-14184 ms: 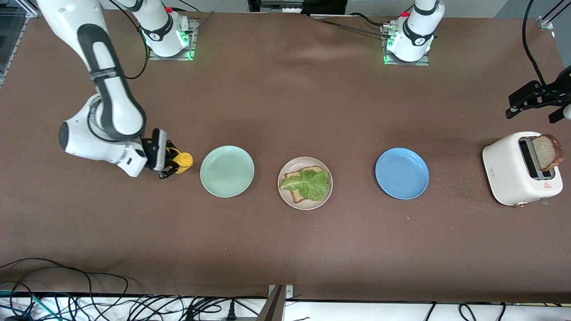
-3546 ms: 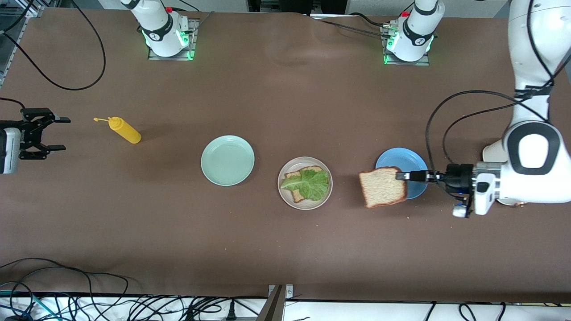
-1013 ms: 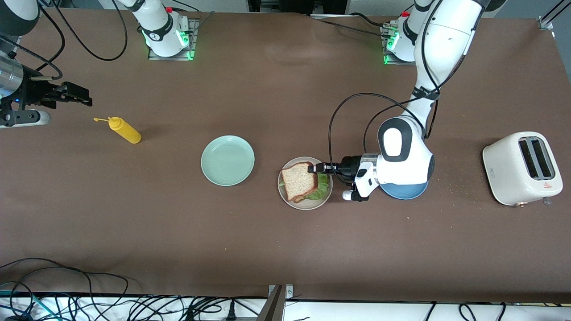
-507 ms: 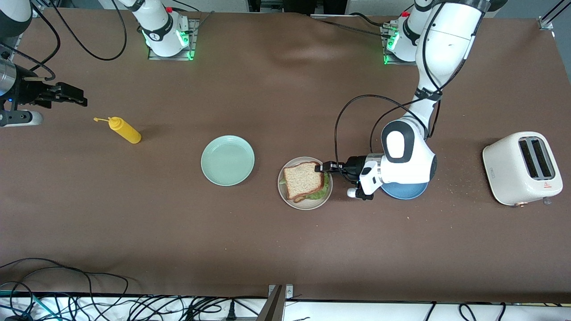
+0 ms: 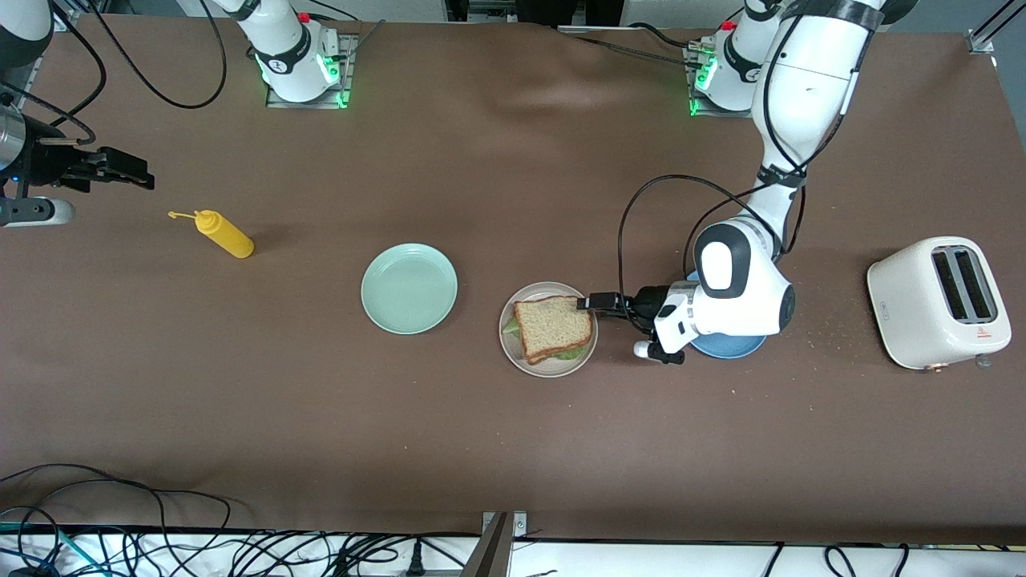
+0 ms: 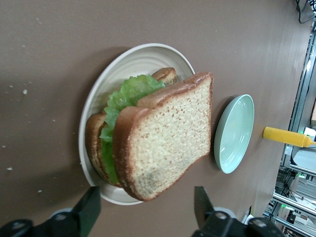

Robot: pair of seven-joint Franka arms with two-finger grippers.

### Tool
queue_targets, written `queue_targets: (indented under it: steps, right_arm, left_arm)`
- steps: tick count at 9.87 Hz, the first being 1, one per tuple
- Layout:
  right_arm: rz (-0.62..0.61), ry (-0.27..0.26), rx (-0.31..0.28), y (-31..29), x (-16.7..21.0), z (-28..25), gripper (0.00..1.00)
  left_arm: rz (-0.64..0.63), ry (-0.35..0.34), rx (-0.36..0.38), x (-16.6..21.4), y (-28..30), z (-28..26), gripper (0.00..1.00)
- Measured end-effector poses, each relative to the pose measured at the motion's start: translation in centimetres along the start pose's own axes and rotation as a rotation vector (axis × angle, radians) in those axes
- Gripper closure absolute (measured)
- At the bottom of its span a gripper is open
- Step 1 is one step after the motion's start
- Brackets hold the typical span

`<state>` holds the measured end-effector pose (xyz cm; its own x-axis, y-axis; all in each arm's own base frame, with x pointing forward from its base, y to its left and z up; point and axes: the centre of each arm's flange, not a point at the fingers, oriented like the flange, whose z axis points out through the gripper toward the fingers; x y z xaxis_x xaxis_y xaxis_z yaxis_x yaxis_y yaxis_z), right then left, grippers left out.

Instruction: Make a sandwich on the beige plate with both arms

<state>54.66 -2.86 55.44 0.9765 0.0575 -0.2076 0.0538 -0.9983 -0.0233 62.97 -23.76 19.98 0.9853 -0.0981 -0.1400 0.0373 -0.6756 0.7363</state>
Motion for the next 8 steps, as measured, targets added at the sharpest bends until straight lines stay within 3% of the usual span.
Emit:
queue_targets:
  steps: [1, 4, 8]
  right_arm:
    - [-0.001, 0.000, 0.000, -0.1, 0.0, 0.0, 0.00]
    - [0.000, 0.000, 0.000, 0.0, 0.0, 0.0, 0.00]
    - [0.000, 0.000, 0.000, 0.0, 0.0, 0.0, 0.00]
  left_arm:
    - [0.005, 0.007, 0.028, 0.3, -0.7, -1.0, 0.00]
    - [-0.005, 0.018, 0.191, 1.3, -1.7, -6.4, 0.00]
    - [0.008, 0.014, 0.467, 1.1, -3.4, -17.2, 0.00]
